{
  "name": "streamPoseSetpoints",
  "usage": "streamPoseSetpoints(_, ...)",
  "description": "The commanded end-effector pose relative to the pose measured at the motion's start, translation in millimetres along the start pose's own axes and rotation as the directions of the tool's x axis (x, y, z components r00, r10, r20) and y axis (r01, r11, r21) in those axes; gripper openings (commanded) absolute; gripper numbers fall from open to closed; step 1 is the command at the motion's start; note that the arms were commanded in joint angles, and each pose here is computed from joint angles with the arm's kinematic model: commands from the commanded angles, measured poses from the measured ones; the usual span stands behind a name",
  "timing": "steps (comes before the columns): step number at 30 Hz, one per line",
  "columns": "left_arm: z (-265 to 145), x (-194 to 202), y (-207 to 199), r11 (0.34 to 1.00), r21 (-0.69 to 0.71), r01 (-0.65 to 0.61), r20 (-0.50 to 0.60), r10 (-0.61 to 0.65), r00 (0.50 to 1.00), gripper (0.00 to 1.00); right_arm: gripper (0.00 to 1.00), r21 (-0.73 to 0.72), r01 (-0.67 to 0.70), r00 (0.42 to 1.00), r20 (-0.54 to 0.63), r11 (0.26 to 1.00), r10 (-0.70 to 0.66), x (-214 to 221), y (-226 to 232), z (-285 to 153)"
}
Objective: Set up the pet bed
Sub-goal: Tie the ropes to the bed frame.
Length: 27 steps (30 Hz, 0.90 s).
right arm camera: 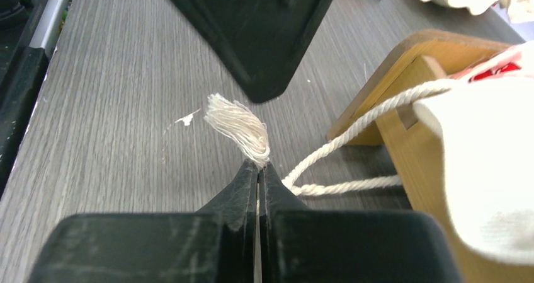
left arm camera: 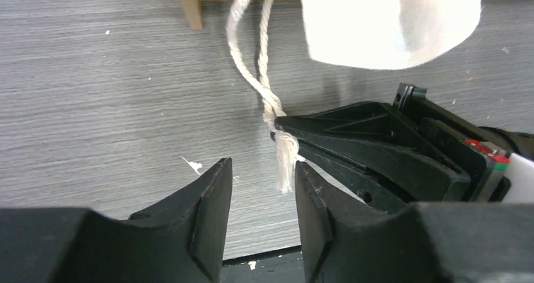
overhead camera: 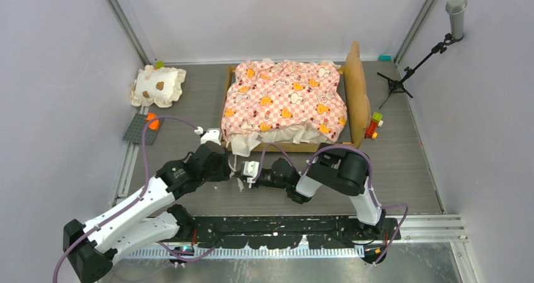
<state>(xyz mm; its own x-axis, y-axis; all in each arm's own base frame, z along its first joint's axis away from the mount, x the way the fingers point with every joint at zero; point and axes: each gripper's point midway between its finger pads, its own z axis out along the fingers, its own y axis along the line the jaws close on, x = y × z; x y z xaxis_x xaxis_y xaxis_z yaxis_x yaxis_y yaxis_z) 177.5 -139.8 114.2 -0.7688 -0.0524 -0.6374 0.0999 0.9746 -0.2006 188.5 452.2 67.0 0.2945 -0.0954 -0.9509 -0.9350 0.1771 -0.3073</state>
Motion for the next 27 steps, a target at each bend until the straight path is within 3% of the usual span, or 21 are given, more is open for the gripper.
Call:
streamPoseSetpoints(1,-13,-34,-1,0.996,0.003,0.089,0.127,-0.088,0.988,0.47,0.01,0.045,-0.023,0.996,0.091,0.999,0.019,-32,-12,-6)
streamPoseSetpoints(7,-7,-40,6,0.988,-0.003,0.153,0.163,-0.151,0.975,0.58,0.01,0.054,-0.023,0.996,0.086,0.998,0.019,-35,-12,-15)
streamPoseSetpoints(16,32,-39,-5,0.963,0.127,0.238,0.131,-0.254,0.958,0.57,0.01,0.076,-0.021,0.992,0.123,0.997,0.012,-55,-19,-20)
streamPoseSetpoints(27,52,-44,-6,0.970,0.106,0.219,0.129,-0.231,0.964,0.53,0.01,0.069,-0.032,0.987,0.161,0.997,0.021,-71,-20,-22)
